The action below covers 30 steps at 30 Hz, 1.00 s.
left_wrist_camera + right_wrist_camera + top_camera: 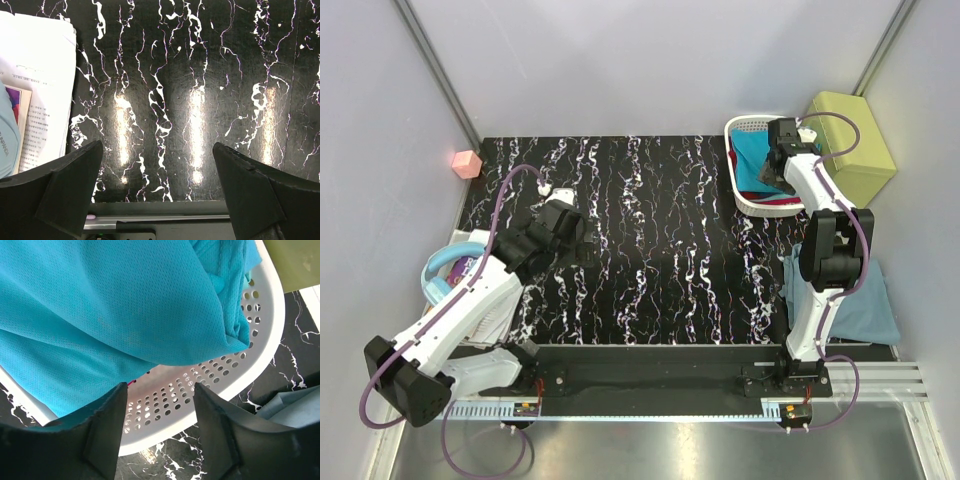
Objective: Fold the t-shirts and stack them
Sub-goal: Grab crumpled tshirt from bin with the right arm
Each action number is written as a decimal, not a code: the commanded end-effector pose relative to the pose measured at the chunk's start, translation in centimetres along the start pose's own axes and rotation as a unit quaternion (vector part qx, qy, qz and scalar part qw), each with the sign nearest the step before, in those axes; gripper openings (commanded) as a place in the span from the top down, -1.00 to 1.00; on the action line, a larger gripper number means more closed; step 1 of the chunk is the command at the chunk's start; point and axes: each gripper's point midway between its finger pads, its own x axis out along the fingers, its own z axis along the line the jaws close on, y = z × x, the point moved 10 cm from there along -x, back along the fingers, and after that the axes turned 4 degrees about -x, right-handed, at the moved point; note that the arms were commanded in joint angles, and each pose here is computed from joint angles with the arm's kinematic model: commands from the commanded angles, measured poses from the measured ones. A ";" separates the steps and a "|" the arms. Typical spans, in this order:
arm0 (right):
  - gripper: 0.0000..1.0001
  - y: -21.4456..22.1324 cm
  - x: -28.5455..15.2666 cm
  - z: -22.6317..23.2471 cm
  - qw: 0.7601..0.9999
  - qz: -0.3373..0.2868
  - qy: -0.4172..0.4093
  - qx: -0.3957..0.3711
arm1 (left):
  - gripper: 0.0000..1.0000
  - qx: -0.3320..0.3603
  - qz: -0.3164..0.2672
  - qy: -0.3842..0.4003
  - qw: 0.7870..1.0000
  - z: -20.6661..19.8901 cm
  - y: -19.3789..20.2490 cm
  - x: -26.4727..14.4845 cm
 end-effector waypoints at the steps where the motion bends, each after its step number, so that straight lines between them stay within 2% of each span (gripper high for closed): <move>1: -0.21 -1.5 -1.2 0.0 0.999 -0.035 -0.002 0.017 | -0.97 -0.002 -0.008 0.011 1.000 -0.3 0.0 0.1; 9: -0.08 -2.2 -1.3 0.1 0.999 -0.046 0.004 0.017 | -0.98 -0.001 -0.004 0.007 1.000 -0.1 0.3 0.3; 23: -0.13 -2.4 1.3 0.3 0.998 -0.038 0.040 0.006 | -0.98 0.007 0.001 0.008 1.000 -0.2 0.5 0.5; 30: 0.09 -2.5 1.5 0.5 0.998 -0.035 0.041 0.009 | -0.98 0.011 0.006 0.008 1.000 -0.5 0.5 0.7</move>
